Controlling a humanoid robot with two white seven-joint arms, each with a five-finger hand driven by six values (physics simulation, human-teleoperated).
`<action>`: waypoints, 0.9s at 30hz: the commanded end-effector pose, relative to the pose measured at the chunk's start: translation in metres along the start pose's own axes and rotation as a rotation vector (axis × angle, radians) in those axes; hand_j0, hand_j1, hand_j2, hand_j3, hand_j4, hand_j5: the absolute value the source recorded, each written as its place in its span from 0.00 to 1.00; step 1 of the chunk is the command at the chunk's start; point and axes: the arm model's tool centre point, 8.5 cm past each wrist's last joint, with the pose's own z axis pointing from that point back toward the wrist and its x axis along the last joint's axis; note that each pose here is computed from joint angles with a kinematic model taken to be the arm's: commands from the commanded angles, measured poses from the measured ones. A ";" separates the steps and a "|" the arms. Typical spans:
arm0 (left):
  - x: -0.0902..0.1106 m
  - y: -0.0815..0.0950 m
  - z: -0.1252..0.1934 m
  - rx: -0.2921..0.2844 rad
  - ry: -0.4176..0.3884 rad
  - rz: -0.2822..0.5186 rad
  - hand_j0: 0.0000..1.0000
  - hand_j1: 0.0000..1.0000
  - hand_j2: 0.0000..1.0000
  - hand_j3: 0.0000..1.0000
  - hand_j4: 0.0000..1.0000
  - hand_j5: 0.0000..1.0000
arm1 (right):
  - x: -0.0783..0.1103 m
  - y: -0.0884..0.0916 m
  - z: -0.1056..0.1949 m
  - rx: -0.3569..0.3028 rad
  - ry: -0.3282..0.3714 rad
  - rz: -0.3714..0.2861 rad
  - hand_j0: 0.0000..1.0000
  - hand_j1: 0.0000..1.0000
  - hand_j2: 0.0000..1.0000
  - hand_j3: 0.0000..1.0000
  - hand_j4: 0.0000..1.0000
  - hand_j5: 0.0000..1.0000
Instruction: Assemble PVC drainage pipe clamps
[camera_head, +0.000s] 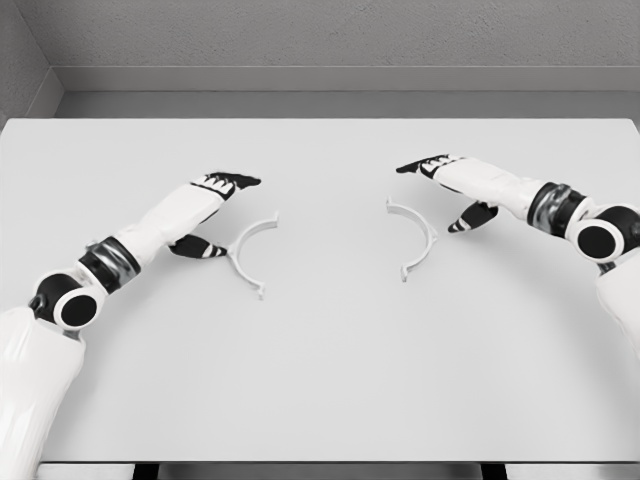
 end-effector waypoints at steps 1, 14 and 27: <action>0.006 0.006 -0.001 0.015 -0.021 -0.012 1.00 1.00 1.00 1.00 1.00 1.00 | -0.001 0.003 -0.001 0.004 0.004 -0.008 1.00 1.00 1.00 1.00 1.00 1.00; 0.020 0.000 -0.002 0.014 -0.054 -0.011 1.00 1.00 1.00 1.00 1.00 1.00 | 0.003 0.005 -0.009 0.007 -0.001 -0.010 1.00 1.00 1.00 1.00 1.00 1.00; 0.034 -0.002 -0.012 0.020 -0.084 -0.004 1.00 1.00 1.00 1.00 1.00 1.00 | 0.007 0.006 -0.013 0.003 -0.013 -0.014 1.00 1.00 1.00 1.00 1.00 1.00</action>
